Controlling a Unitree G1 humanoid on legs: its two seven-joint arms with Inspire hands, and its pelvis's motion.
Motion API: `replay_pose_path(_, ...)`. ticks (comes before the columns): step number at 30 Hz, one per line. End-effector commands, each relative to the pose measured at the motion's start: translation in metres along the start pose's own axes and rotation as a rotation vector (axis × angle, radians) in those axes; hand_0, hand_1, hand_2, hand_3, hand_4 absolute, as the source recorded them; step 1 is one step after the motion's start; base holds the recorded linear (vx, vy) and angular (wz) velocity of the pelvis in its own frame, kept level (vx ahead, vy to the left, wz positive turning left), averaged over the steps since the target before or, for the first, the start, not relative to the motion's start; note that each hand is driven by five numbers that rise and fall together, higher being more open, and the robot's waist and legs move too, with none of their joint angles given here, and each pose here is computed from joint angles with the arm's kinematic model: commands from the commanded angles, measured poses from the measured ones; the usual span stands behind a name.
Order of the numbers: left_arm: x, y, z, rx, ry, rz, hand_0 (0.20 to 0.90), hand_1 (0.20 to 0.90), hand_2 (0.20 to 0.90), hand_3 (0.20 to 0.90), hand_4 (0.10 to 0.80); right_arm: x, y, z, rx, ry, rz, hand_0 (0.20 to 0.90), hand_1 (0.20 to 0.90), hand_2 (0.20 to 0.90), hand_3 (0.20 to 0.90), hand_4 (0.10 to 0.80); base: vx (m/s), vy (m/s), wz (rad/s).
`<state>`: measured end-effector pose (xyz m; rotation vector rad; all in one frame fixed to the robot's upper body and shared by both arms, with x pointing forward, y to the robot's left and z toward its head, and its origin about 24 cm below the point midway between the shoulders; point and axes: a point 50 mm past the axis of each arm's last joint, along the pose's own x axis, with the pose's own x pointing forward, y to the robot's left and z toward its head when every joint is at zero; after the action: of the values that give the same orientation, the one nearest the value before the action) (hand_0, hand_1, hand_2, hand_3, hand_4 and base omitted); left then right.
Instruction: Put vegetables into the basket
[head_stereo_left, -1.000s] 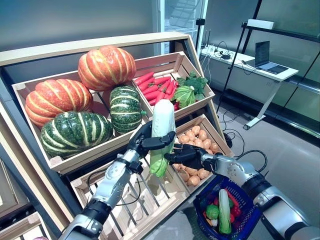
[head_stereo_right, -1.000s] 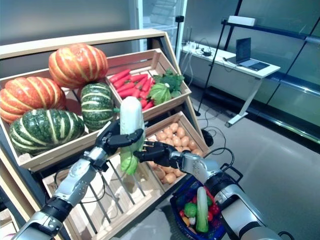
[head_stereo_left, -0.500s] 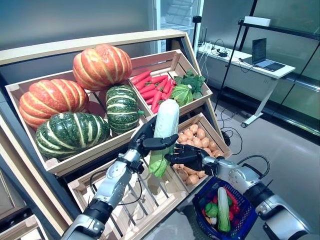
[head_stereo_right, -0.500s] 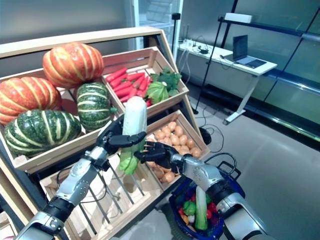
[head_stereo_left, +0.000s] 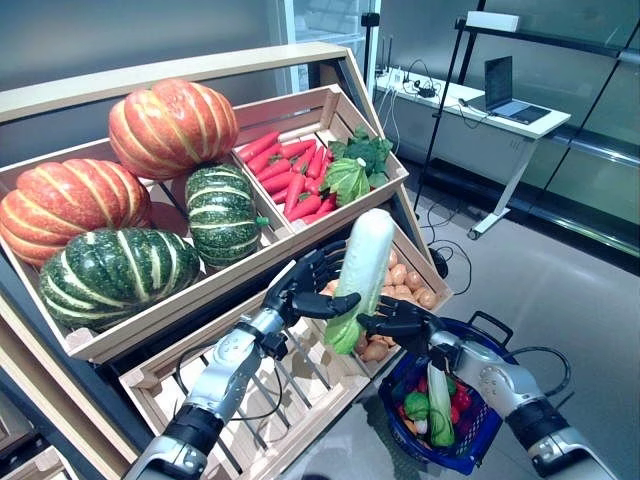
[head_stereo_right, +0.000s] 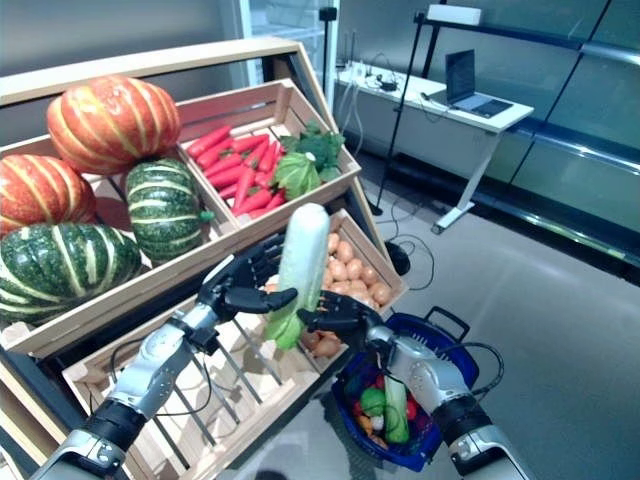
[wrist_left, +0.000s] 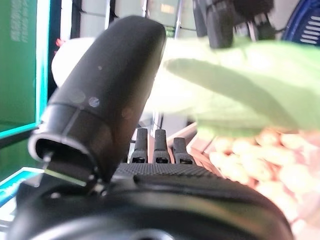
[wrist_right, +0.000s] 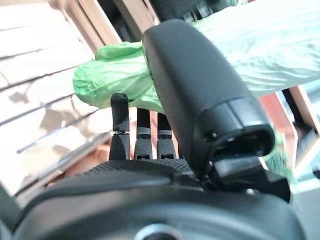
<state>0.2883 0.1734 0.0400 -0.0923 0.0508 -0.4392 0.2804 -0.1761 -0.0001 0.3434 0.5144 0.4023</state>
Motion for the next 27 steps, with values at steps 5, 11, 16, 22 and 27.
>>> replay_pose_path(5,0.004,0.024,0.047,0.123,-0.148,0.027,0.900,0.900,0.900,0.900,0.800,-0.020,-0.012,0.076,-0.113,-0.373,-0.034,0.300,0.300,0.300,0.300,0.400,-0.013,-0.005,-0.04)
replay_pose_path(11,0.002,0.032,0.045,0.123,-0.140,0.072,0.900,0.900,0.900,0.900,0.800,-0.031,-0.029,0.076,-0.128,-0.394,-0.135,0.300,0.300,0.300,0.300,0.400,0.000,0.000,0.00)
replay_pose_path(16,-0.003,0.039,0.043,0.128,-0.125,0.107,0.900,0.900,0.900,0.900,0.800,-0.045,-0.047,0.075,-0.127,-0.404,-0.245,0.300,0.300,0.300,0.300,0.400,0.000,0.000,0.00)
replay_pose_path(22,-0.010,0.054,0.034,0.154,-0.069,0.193,0.900,0.900,0.900,0.900,0.800,-0.065,-0.084,0.055,-0.087,-0.335,-0.475,0.300,0.300,0.300,0.300,0.400,-0.005,-0.011,-0.05)
replay_pose_path(27,-0.015,0.059,0.026,0.195,-0.035,0.240,0.900,0.900,0.900,0.900,0.800,-0.084,-0.117,0.031,0.006,-0.249,-0.683,0.300,0.300,0.300,0.300,0.400,-0.005,-0.037,-0.09)
